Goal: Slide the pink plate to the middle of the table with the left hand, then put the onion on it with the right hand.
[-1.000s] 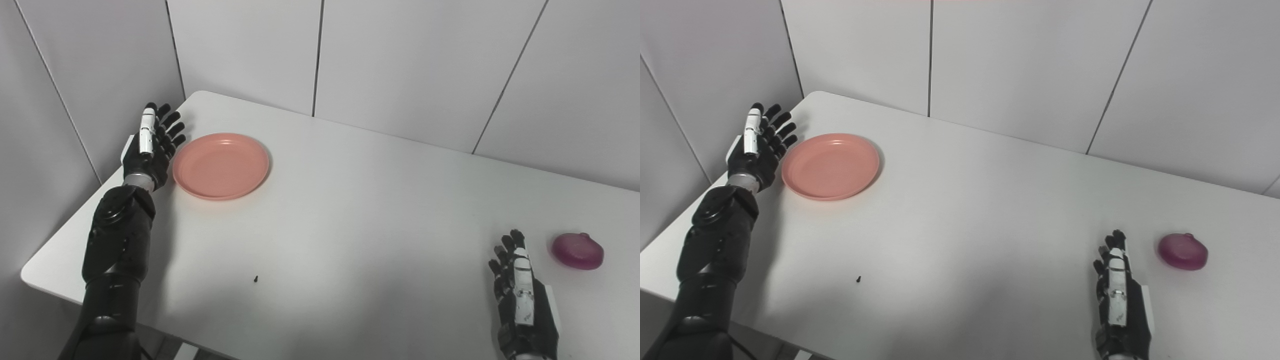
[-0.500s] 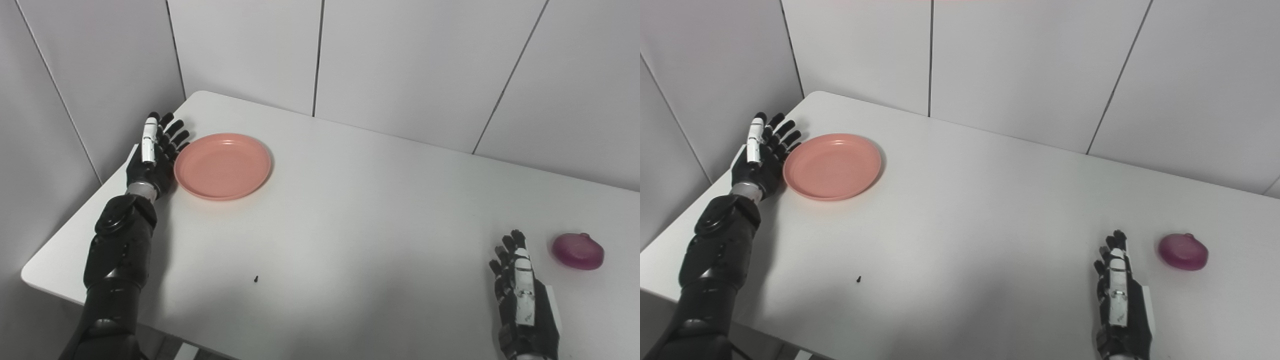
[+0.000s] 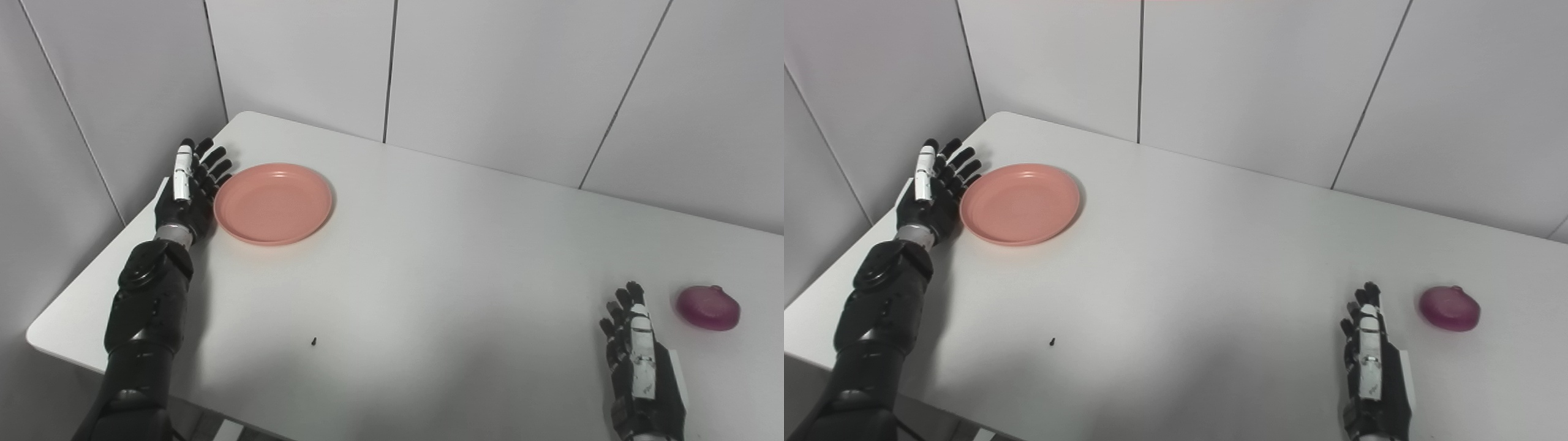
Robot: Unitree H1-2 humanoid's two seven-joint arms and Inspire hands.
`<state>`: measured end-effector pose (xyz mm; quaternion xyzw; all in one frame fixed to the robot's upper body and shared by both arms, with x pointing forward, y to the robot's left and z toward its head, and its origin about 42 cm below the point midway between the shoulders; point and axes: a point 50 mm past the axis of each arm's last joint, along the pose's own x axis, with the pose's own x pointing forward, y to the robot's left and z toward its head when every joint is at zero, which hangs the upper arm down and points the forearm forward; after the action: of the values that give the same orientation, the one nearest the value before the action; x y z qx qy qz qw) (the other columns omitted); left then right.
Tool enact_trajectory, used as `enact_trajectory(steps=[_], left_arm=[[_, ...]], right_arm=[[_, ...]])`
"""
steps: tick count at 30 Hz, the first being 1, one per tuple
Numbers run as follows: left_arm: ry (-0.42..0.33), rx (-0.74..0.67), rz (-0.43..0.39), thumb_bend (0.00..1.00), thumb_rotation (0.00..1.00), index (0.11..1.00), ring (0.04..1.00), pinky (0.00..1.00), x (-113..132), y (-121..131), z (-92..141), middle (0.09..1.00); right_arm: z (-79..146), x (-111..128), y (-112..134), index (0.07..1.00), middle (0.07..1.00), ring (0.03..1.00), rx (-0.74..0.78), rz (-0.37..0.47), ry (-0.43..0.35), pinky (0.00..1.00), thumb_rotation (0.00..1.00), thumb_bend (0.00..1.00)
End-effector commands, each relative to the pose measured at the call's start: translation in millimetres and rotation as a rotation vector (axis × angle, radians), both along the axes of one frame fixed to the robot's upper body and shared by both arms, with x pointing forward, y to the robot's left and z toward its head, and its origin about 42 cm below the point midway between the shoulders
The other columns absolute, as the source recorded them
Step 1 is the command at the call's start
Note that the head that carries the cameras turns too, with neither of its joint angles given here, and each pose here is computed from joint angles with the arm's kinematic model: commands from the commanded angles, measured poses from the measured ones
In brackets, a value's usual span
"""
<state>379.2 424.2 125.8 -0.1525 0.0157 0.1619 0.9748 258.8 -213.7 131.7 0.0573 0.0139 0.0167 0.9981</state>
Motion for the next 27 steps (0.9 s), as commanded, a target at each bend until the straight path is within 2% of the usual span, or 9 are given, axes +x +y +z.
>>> enact_trajectory(steps=[1,11,27], left_arm=[[-0.047,0.029,-0.014,0.35,1.00,0.899,0.919,0.94,14.1,-3.7,14.2,0.918],[-0.064,0.023,-0.077,0.39,1.00,0.886,0.910,0.92,19.6,-17.6,11.5,0.906],[-0.064,0.018,-0.152,0.39,1.00,0.889,0.905,0.91,22.2,-44.2,21.2,0.908]], right_arm=[[7.6,-3.1,-4.6,1.000,1.000,1.000,-0.016,0.011,-0.038,1.00,1.00,0.09],[7.0,-2.7,-3.9,1.000,1.000,1.000,-0.010,0.008,-0.046,1.00,1.00,0.09],[5.7,-2.6,-2.8,1.000,1.000,1.000,0.009,0.012,-0.044,1.00,1.00,0.10]])
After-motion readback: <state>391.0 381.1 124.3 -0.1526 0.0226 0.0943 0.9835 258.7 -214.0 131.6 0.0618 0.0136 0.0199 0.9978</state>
